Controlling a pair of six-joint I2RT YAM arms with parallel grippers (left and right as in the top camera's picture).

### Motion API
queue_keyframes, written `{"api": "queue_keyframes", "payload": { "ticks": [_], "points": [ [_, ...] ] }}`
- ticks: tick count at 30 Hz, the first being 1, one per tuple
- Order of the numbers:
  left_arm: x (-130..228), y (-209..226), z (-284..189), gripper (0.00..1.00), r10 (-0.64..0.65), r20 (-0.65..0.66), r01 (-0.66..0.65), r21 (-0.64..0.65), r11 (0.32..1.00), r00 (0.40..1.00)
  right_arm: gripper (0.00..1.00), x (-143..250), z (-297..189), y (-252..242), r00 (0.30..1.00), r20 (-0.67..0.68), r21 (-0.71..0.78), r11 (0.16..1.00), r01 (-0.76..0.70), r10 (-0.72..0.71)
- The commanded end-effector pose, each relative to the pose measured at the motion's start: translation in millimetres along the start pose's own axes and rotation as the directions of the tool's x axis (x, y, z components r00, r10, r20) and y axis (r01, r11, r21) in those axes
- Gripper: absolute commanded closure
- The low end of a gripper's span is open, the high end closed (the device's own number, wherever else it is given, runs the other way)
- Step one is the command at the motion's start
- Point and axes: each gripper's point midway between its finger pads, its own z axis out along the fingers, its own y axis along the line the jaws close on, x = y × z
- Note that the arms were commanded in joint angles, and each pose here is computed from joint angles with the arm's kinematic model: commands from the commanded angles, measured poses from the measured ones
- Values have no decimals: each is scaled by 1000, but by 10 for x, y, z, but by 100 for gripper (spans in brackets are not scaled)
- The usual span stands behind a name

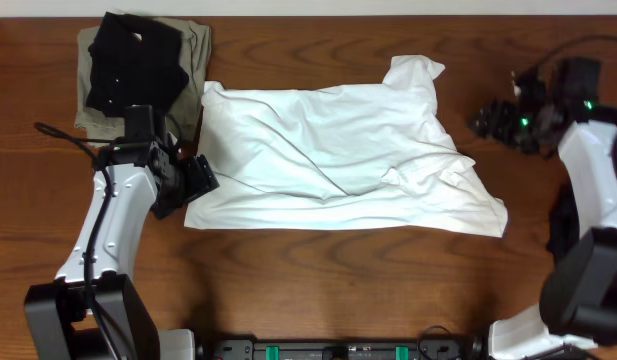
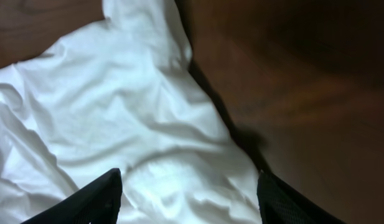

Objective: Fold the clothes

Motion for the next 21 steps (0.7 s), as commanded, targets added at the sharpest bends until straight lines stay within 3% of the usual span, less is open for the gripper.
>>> {"api": "queue_keyframes", "payload": {
  "ticks": [1, 7, 21],
  "points": [
    [-1, 45, 11, 18, -9, 1, 9, -14, 1000, 1000, 33, -215, 126, -41, 1000, -8, 44, 999, 18, -18],
    [-3, 45, 11, 18, -9, 2, 9, -14, 1000, 1000, 39, -370, 438, -111, 995, -97, 49, 999, -6, 11],
    [-1, 47, 19, 17, -9, -1, 9, -15, 1000, 1000, 49, -149, 845, -264, 977, -211, 49, 999, -2, 12]
  ]
}}
